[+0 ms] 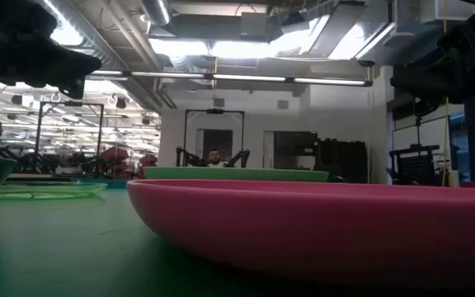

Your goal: Stack plastic plates

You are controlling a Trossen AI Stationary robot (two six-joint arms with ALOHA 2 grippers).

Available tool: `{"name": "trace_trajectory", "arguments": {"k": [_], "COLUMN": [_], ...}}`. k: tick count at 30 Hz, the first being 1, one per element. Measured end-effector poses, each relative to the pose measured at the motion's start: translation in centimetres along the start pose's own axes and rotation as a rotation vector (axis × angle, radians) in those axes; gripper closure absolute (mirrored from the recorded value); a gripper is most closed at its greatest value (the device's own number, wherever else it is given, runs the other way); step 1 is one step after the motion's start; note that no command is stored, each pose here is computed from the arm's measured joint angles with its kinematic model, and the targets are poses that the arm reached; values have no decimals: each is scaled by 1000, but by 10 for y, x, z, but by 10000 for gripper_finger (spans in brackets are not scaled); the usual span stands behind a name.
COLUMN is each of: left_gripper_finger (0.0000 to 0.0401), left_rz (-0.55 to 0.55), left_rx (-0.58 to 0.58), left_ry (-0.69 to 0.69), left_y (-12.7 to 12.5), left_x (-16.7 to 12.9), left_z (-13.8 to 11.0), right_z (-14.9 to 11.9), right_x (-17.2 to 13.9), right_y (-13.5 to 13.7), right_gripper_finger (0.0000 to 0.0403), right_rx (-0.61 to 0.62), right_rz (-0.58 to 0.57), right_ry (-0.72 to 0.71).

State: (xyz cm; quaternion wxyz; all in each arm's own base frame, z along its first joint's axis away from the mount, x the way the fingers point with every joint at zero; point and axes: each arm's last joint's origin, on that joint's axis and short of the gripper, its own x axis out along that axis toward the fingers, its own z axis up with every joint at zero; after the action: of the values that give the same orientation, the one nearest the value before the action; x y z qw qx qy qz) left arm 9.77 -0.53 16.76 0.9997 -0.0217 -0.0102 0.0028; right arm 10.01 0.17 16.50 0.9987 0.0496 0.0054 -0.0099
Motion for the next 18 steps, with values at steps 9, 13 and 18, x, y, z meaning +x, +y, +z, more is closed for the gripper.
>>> {"name": "trace_trajectory", "arguments": {"k": [9, 13, 18], "left_gripper_finger": [399, 399, 399], "left_rz": [16, -17, -41], "left_rx": [-222, -226, -289], "left_ry": [-207, -292, -287], "left_y": [1, 0, -1], "left_x": [-2, -4, -3], "left_z": [20, 28, 30], "right_z": [0, 0, 3], "right_x": [0, 0, 0], "right_y": [0, 0, 0], "right_gripper_finger": [403, 403, 403], "right_rx": [0, 0, 28], "right_rz": [0, 0, 0], "right_ry": [-1, -2, -30]}}
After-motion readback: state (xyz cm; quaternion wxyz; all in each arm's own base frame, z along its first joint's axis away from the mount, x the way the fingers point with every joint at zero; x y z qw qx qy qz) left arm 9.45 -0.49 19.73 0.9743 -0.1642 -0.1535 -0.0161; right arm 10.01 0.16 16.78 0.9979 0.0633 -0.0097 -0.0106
